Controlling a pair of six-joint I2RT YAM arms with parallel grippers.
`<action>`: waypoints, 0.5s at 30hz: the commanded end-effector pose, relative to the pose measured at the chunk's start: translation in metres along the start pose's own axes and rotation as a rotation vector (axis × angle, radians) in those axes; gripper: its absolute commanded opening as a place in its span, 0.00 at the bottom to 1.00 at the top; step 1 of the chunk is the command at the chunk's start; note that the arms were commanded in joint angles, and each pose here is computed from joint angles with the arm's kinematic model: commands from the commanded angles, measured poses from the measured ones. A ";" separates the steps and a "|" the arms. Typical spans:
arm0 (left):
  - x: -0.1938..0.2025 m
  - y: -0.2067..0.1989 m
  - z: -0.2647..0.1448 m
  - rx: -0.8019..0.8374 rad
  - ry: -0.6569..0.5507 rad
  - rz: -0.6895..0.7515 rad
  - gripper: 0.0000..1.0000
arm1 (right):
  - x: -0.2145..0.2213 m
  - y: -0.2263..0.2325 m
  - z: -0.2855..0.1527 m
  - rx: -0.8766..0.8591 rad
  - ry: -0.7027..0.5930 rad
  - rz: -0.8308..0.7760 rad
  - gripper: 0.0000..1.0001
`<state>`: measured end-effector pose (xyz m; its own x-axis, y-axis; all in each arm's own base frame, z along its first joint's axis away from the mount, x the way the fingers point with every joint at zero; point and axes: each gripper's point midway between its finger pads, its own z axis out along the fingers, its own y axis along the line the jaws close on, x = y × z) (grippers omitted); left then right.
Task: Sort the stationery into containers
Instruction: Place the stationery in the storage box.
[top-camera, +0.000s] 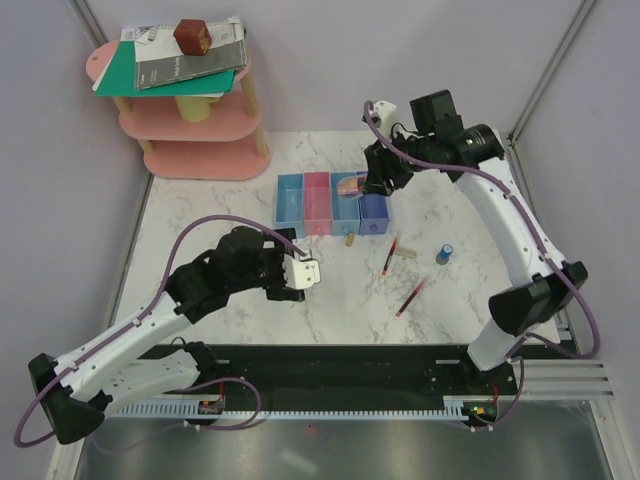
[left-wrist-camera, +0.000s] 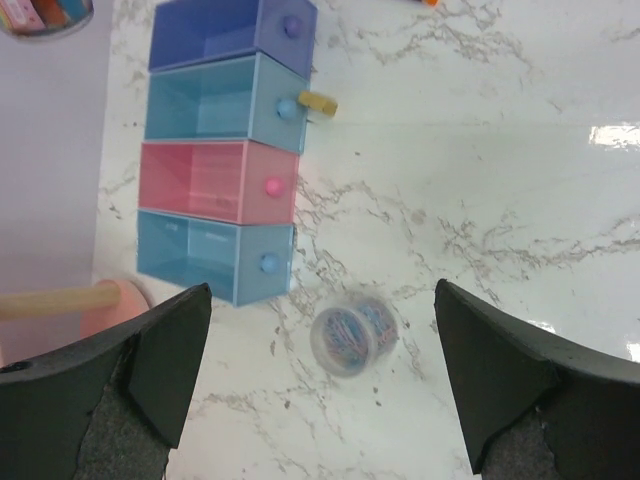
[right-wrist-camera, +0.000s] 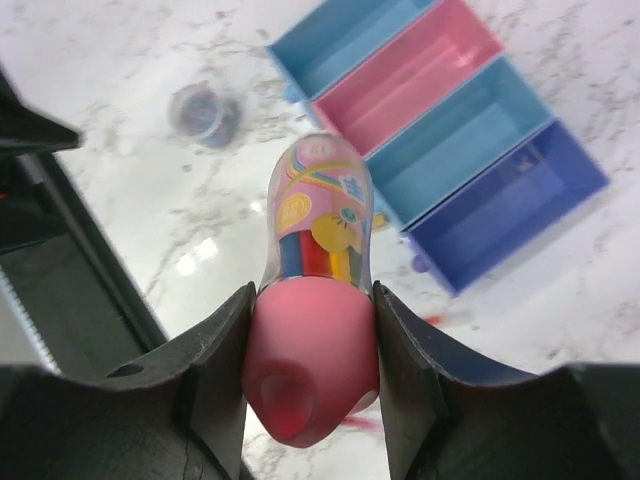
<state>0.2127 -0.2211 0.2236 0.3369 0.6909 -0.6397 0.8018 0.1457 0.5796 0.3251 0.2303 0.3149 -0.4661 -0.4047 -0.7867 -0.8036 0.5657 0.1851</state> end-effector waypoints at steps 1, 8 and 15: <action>0.020 -0.002 -0.009 -0.025 0.053 -0.085 1.00 | 0.004 -0.062 0.021 0.156 0.176 -0.145 0.00; 0.029 0.009 -0.012 -0.062 0.066 -0.156 1.00 | 0.037 -0.135 0.059 0.255 0.454 -0.320 0.00; 0.048 0.020 -0.023 -0.106 0.084 -0.199 1.00 | 0.042 -0.178 0.077 0.348 0.460 -0.333 0.00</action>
<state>0.2339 -0.1771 0.2135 0.1630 0.7266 -0.6674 0.7924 0.3067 0.5273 0.4544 0.1863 0.1727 -0.4469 -0.7988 -0.4028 -0.8319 0.5367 -0.1414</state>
